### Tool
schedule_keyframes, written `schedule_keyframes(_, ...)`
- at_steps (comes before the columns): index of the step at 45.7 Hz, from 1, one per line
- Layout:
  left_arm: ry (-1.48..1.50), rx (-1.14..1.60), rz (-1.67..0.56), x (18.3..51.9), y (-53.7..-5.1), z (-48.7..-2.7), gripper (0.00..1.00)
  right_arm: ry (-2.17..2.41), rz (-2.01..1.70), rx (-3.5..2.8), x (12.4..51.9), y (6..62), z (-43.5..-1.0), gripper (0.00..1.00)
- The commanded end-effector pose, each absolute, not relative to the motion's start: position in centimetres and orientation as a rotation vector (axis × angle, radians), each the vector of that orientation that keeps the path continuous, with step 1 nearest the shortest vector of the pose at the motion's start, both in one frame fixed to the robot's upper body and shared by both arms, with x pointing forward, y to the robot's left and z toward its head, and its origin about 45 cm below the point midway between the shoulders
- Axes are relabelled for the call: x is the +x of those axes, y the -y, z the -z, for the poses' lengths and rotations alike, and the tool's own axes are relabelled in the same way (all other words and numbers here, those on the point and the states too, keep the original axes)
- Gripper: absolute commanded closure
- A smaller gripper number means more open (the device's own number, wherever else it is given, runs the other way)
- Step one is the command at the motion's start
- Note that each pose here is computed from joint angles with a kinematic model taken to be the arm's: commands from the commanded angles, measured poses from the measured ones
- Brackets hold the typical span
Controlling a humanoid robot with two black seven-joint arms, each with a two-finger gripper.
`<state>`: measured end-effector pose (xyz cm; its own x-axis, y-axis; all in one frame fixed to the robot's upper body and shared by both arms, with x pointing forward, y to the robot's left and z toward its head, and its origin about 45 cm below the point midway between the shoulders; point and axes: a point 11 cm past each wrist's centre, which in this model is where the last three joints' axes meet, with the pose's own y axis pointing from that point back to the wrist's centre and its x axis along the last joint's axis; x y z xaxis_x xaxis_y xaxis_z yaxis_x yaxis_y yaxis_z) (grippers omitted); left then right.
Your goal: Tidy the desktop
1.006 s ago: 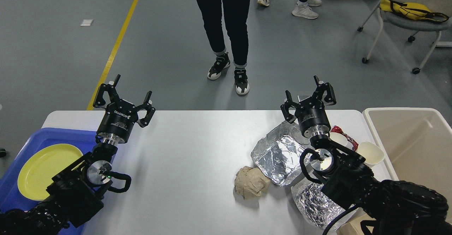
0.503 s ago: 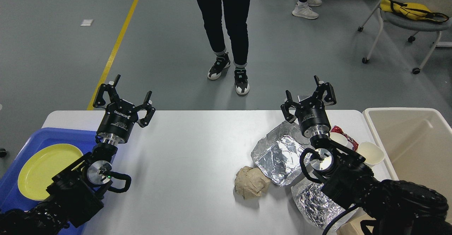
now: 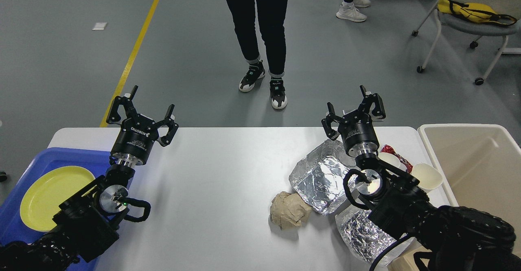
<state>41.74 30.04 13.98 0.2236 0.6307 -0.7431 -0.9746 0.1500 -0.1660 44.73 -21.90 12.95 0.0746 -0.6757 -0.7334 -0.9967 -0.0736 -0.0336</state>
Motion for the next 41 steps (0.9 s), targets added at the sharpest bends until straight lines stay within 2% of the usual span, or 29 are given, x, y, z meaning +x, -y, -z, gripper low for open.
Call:
schedule_keyframes(1,-0.586,-0.722,-1.248,41.8,-29.9,-14.0,0.0,-1.638,-0.717,-1.83,45.8,21.9,-14.5,0.0)
schedule_keyframes(22,-0.585,-0.722,-1.247,41.8,-29.9,-14.1,0.0,-1.711,-0.338,-1.834,50.4,32.3,-25.0,0.0)
schedule_keyframes(34,-0.585,-0.722,-1.247,41.8,-29.9,-14.1,0.0,-1.835,-0.092,-2.021,51.0,35.0,-27.6,0.0)
schedule_keyframes(41,-0.585,-0.722,-1.247,41.8,-29.9,-14.1,0.0,-1.842,0.136,-2.237,52.0,35.4,-31.5,0.0)
